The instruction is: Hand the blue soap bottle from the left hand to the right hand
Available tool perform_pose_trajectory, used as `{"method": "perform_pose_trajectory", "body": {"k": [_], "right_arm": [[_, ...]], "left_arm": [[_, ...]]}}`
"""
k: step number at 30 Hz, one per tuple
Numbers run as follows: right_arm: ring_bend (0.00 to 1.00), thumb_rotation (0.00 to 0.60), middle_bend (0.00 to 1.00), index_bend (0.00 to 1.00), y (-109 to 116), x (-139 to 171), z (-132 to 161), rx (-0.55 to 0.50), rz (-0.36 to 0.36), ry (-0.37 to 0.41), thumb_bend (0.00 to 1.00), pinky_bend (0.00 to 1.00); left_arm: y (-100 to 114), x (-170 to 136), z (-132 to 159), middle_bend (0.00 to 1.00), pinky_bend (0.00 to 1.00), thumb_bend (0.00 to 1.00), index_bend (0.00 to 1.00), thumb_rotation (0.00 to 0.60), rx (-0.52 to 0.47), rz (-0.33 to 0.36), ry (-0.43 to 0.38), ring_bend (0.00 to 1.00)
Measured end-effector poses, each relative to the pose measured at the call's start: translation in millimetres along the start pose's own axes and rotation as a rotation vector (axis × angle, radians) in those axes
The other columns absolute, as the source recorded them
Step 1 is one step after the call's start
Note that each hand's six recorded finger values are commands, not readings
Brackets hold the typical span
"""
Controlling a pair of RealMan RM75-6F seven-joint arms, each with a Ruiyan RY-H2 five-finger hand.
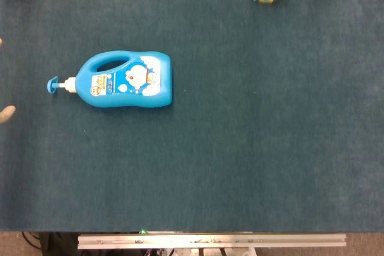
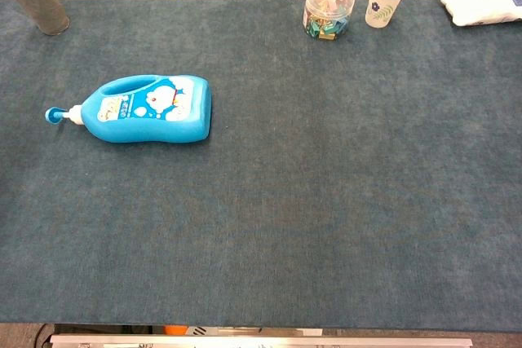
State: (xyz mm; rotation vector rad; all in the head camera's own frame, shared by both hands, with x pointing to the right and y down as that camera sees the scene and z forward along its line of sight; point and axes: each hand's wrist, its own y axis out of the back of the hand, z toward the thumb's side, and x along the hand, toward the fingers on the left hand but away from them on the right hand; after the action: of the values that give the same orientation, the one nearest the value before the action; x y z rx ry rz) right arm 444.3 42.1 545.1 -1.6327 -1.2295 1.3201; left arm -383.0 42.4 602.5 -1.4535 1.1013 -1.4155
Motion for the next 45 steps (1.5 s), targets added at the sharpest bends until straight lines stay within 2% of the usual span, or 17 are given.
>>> {"method": "perform_pose_trajectory", "body": {"k": [5, 15, 24, 31, 36, 45], "right_arm": [[0.21, 0.600, 0.26, 0.18, 3, -1, 3, -0.006, -0.014, 0.010, 0.00, 0.32], [0.21, 0.600, 0.26, 0.18, 27, -10, 12, -0.032, -0.132, 0.054, 0.00, 0.33], [0.21, 0.600, 0.26, 0.18, 36, -17, 13, -0.040, -0.155, 0.050, 0.00, 0.33], [0.21, 0.600, 0.26, 0.18, 35, -13, 13, -0.039, -0.146, 0.048, 0.00, 0.33], [0.21, 0.600, 0.26, 0.18, 34, -10, 10, -0.046, -0.140, 0.040, 0.00, 0.33], [0.21, 0.600, 0.26, 0.18, 33, -7, 7, -0.050, -0.129, 0.036, 0.00, 0.33]], "left_arm": [[-2, 1, 1, 0.11, 0.29, 0.10, 0.10, 0.600, 0.001, -0.009, -0.006, 0.08], [1, 7, 5, 0.11, 0.29, 0.10, 0.10, 0.600, 0.021, -0.013, -0.039, 0.08], [-11, 25, 16, 0.12, 0.27, 0.10, 0.11, 0.600, 0.027, -0.103, -0.133, 0.08], [-37, 44, 21, 0.12, 0.27, 0.10, 0.11, 0.600, 0.067, -0.202, -0.180, 0.08], [-60, 54, 15, 0.12, 0.27, 0.10, 0.11, 0.600, 0.078, -0.262, -0.152, 0.09], [-99, 70, 19, 0.19, 0.27, 0.11, 0.22, 0.600, 0.151, -0.333, -0.116, 0.12]]}}
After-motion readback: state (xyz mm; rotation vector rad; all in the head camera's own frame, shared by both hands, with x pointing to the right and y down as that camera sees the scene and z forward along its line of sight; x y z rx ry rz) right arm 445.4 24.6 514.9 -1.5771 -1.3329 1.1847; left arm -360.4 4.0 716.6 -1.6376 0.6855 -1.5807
